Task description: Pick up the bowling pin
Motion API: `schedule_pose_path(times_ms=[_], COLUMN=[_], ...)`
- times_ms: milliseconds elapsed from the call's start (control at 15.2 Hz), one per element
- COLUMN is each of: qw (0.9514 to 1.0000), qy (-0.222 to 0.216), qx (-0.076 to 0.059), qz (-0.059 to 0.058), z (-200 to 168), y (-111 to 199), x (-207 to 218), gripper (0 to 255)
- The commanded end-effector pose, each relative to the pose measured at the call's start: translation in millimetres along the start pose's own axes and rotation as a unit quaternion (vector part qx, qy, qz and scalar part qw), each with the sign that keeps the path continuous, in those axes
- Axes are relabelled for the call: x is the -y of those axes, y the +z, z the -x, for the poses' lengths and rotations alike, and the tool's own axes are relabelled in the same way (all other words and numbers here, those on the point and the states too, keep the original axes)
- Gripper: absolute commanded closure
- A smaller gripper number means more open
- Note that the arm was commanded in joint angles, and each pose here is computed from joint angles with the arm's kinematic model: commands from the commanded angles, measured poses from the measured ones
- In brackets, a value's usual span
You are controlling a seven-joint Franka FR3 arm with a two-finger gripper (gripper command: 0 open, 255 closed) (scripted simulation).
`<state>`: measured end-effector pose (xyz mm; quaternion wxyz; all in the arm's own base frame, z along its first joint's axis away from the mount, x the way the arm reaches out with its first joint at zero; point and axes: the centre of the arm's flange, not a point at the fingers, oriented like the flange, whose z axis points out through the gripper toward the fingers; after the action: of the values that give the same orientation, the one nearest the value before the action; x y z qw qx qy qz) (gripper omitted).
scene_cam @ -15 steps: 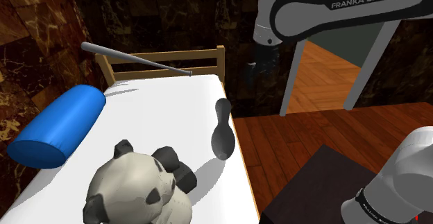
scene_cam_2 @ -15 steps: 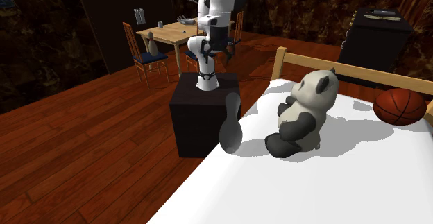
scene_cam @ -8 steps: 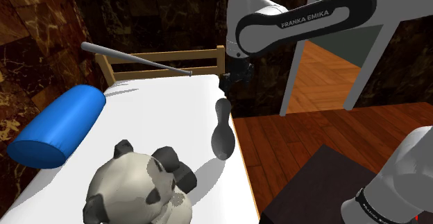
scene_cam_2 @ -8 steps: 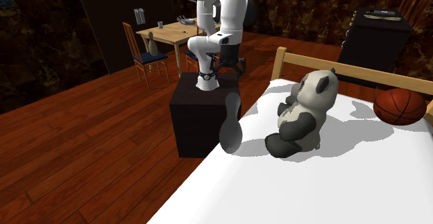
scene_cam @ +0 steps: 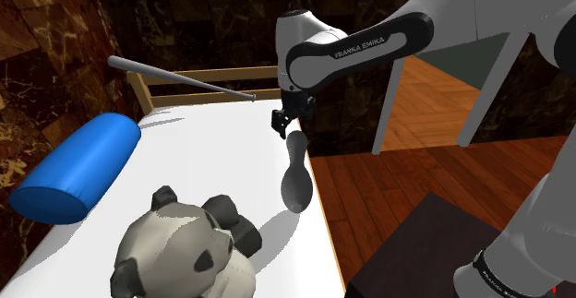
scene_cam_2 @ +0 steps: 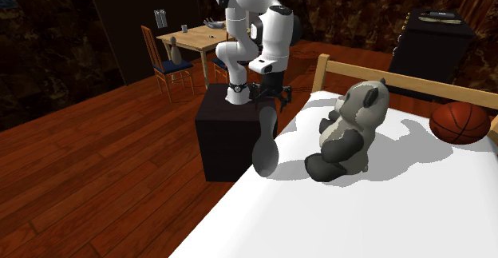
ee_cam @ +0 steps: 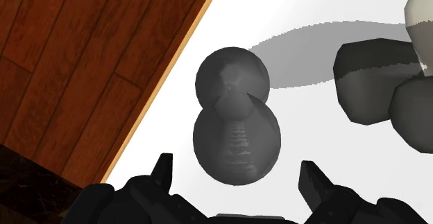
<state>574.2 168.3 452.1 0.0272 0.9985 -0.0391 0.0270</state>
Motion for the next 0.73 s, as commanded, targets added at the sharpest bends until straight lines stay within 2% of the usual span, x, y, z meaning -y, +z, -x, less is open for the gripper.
schedule_pose_path(times_ms=[0, 198, 330, 396, 660], qw=[1.0000, 1.0000, 1.0000, 1.0000, 1.0000], qy=[0.000, 0.000, 0.000, 0.000, 0.000], qx=[0.000, 0.000, 0.000, 0.000, 0.000], qz=[0.000, 0.000, 0.000, 0.000, 0.000], z=[1, 2, 2, 2, 1], y=[11, 30, 30, 30, 31], x=[1, 2, 2, 2, 2], gripper=[0, 0, 0, 255, 255])
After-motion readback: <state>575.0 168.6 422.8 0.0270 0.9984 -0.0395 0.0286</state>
